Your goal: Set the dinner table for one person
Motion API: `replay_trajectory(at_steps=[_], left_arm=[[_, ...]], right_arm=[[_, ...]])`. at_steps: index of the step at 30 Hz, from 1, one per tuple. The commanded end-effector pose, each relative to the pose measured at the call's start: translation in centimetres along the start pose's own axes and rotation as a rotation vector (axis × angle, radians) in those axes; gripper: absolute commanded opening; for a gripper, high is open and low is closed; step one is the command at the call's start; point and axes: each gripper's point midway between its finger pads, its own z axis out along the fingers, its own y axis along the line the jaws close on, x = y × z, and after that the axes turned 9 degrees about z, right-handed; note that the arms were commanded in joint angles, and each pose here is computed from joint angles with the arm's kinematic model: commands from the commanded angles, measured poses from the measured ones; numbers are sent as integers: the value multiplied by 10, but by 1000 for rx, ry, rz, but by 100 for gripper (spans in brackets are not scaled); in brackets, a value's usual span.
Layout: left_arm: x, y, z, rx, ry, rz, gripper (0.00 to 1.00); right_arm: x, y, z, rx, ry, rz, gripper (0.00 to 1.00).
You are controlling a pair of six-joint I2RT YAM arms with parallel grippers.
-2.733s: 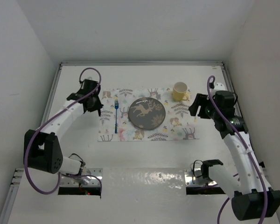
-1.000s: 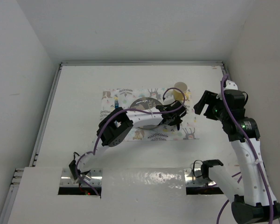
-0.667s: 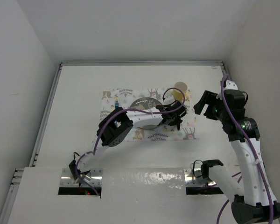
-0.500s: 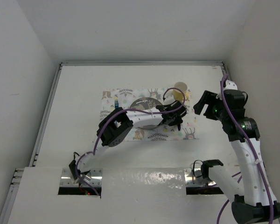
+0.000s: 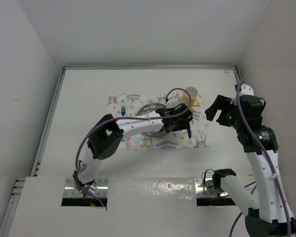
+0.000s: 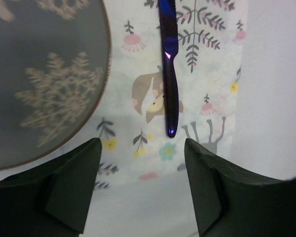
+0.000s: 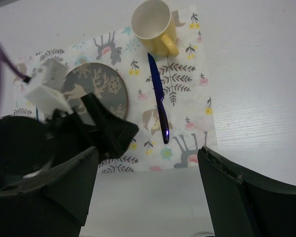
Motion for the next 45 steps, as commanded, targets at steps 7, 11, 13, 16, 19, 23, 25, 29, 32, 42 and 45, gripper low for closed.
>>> replay_trajectory(at_steps=[7,11,13,16,19,23,25,29,32,42,45], left_arm=[[-77,76,-147,-83,-230,166,77],[-102,125,-221,-94,-343,158,83],[-105,145,-243,-105,-377,160,86],[-113,181,-288,-126,-465,154,90],[-115,210,-331,-107,-543,139,94],[-112,236,-358,-114,-584,119,96],[-110,245,-369,-104,-606,103,96],[-106,258,-379,-97,-628,97,96],[-106,267,-389,-108,-644,88,96],[-107,275,-398,-117,-659,56,96],[-106,275,-396,-117,-653,60,96]], right_arm=[[-13,1,-13,-20,-84,-53,86],[-9,-7,-19,-19,-150,-70,95],[-10,-9,-23,-21,-182,-68,99],[-10,-10,-31,-43,-229,-70,99],[-7,-18,-35,-18,-256,-61,99],[-2,-32,-38,45,-259,-45,99],[-1,-34,-39,52,-256,-38,99],[-3,-33,-47,38,-297,-47,99],[-6,-34,-50,42,-312,-54,99],[2,-38,-48,54,-284,-58,99],[3,-39,-49,52,-285,-58,99]])
